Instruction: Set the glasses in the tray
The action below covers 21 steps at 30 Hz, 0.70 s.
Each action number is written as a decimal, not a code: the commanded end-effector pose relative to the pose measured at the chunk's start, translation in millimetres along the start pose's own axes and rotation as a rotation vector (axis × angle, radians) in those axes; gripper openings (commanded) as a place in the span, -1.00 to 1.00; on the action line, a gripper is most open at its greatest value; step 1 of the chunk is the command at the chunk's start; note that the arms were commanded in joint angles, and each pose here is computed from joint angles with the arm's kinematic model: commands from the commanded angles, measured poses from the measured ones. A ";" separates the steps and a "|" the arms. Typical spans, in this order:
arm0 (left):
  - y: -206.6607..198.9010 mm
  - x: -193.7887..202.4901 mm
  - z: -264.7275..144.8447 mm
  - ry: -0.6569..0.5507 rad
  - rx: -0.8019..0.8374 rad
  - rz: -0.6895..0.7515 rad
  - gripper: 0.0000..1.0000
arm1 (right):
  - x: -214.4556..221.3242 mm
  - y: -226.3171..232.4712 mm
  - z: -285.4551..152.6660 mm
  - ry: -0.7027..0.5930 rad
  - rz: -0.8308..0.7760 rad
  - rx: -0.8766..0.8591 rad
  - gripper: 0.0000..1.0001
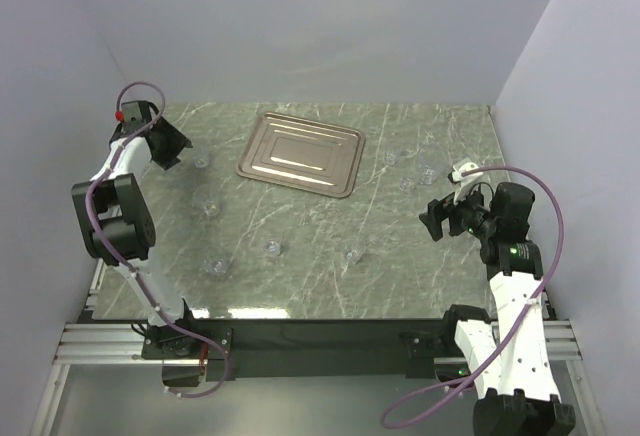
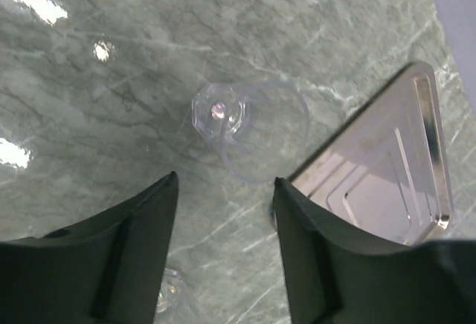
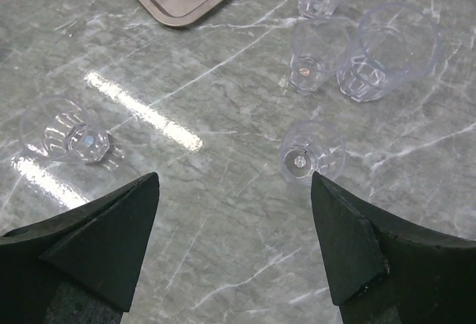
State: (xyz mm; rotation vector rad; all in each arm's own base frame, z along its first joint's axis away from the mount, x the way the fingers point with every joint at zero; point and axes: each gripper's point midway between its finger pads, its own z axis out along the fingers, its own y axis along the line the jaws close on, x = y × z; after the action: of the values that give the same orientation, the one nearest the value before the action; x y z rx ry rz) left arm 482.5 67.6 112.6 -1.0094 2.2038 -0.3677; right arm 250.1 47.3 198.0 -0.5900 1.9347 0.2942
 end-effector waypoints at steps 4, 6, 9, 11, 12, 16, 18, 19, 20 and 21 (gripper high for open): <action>-3.8 -17.7 13.2 -0.014 -0.046 0.032 0.05 | -6.1 -5.2 -2.0 -0.020 -0.031 0.032 0.78; -2.2 -18.2 18.6 -0.010 -0.060 0.047 0.02 | -6.4 -5.5 -2.5 -0.022 -0.033 0.036 0.78; 0.4 -14.6 27.1 0.010 -0.070 0.061 -0.04 | -7.2 -5.1 -3.3 -0.028 -0.035 0.039 0.78; 1.4 -12.7 31.8 0.018 -0.080 0.071 -0.08 | -7.5 -5.4 -3.8 -0.029 -0.035 0.043 0.78; -0.2 -12.0 32.7 0.019 -0.077 0.075 -0.11 | -6.8 -5.7 -3.8 -0.027 -0.034 0.043 0.78; 0.0 -8.4 39.3 0.029 -0.086 0.093 -0.39 | -6.1 -6.6 -3.9 -0.023 -0.033 0.048 0.78; -1.8 -8.1 40.7 0.029 -0.081 0.100 -0.66 | -6.5 -7.1 -4.2 -0.024 -0.033 0.052 0.78; -3.1 -7.9 40.8 0.027 -0.076 0.102 -0.75 | -6.7 -7.4 -4.6 -0.027 -0.036 0.054 0.78; -4.5 -9.3 40.7 0.018 -0.068 0.105 -0.89 | -6.0 -7.2 -4.4 -0.026 -0.033 0.054 0.78; -8.7 -12.1 37.0 0.003 -0.058 0.112 -0.95 | -6.1 -7.2 -4.9 -0.026 -0.034 0.056 0.78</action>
State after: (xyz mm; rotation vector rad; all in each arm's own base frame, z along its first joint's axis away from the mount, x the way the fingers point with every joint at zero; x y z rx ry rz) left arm 503.7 70.9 71.1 -0.9721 2.3358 -0.2566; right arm 250.2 42.4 200.0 -0.5758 1.9336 0.2551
